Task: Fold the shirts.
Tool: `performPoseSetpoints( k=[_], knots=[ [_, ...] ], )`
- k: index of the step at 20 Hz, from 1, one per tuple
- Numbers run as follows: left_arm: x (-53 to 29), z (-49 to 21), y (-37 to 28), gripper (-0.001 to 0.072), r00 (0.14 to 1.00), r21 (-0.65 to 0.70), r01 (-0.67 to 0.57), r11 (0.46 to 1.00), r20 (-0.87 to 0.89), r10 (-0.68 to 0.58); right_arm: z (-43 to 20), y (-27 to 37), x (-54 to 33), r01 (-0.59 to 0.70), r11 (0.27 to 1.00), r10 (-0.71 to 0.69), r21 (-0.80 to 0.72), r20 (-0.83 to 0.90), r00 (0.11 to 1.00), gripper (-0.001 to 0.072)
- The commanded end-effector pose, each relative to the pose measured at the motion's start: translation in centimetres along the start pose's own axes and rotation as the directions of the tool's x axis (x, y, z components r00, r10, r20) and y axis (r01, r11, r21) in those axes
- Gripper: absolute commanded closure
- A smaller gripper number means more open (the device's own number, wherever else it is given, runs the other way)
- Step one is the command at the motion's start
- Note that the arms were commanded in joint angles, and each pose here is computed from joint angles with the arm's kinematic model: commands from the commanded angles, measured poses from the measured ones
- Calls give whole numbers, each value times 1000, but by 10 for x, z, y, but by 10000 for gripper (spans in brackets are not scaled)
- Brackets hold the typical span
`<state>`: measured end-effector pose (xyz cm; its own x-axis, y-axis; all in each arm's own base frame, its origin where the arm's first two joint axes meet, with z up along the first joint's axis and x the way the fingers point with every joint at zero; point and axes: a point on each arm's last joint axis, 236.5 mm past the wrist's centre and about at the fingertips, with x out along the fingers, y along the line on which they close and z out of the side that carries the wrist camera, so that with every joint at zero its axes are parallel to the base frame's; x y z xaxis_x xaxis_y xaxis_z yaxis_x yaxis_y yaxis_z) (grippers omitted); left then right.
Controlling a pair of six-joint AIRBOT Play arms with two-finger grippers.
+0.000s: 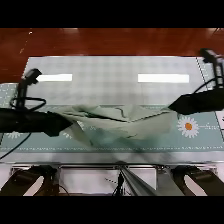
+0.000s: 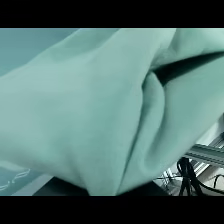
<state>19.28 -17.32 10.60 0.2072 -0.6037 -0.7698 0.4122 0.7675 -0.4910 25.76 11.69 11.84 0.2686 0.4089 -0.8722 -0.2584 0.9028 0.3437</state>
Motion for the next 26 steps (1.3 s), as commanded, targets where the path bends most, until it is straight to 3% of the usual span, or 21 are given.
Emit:
performPoseSetpoints(
  k=[1,6,8,9,13,14,15,18,20,22,26],
  knots=[
    [46,-19,25,680,1000,-120,18,993,-1,-18,-3,-15,75,-4,999,9,36,-144,989,687],
    [76,-24,52,680,998,-187,-14,982,54,25,-14,-7,157,-24,999,35,41,-305,952,660],
    [77,-27,52,680,999,-189,-14,982,45,23,-12,-9,161,-21,999,33,42,-303,952,379],
    [77,-27,52,680,999,-189,-14,982,45,23,-10,-11,157,-19,1000,26,25,-298,954,334],
    [78,-27,52,680,999,-137,-17,990,45,23,13,-37,107,69,993,-88,-96,-202,975,330],
    [78,-27,52,680,999,-137,-17,990,45,23,20,-50,90,122,987,-137,-104,-150,979,265],
    [78,-27,52,680,999,-137,-17,990,45,23,26,-68,71,187,978,-196,-98,-99,976,221],
    [78,-27,52,680,999,-137,-17,990,45,23,23,-117,34,296,955,-295,6,-60,954,222],
    [78,-27,52,680,999,-137,-17,990,45,23,9,-122,34,222,970,-213,103,-90,973,222],
    [78,-27,52,680,999,-137,-17,990,45,24,-11,-95,54,30,987,-11,156,-119,993,222],
    [78,-27,52,679,999,-137,-17,990,45,23,-63,-60,103,-171,973,195,151,-160,968,224]
  ],
)
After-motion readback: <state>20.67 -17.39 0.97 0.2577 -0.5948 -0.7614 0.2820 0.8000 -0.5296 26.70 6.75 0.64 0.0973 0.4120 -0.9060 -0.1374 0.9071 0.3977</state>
